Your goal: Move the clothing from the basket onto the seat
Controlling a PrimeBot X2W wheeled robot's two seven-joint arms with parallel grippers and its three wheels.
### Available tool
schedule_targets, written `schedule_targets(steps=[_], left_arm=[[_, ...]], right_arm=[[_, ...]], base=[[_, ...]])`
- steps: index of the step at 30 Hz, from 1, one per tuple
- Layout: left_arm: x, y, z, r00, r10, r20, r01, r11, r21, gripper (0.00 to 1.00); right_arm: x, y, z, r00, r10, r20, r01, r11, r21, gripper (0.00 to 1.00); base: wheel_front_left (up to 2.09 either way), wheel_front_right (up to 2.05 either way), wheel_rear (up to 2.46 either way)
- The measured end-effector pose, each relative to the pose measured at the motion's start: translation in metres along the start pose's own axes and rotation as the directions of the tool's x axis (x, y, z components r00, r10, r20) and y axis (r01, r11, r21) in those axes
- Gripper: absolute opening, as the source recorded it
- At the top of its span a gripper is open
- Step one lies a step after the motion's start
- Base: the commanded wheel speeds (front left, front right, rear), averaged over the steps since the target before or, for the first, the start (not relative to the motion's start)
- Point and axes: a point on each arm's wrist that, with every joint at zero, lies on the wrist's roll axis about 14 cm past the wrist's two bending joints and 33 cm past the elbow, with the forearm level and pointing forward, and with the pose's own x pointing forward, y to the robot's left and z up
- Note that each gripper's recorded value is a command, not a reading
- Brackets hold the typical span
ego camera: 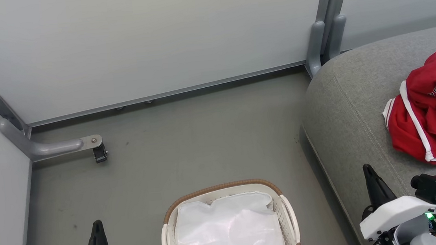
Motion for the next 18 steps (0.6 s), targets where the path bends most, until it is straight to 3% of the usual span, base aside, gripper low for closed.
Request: schedule_targets(steps=[10, 18], left_arm=[[0.005, -0.001, 0.009, 1.000, 0.003, 0.012, -0.002, 0.989, -0.146, 0.00], [0.009, -0.004, 0.017, 1.000, 0.002, 0.020, 0.003, 0.965, -0.264, 0.00]], right_arm=[[0.001, -0.005, 0.004, 1.000, -0.028, 0.002, 0.027, 0.988, 0.154, 0.00], [0.001, -0.009, 0.009, 0.999, -0.044, 0.004, 0.041, 0.959, 0.280, 0.00]], base=[[0.00, 0.00, 0.00], [0.00, 0.00, 0.00]])
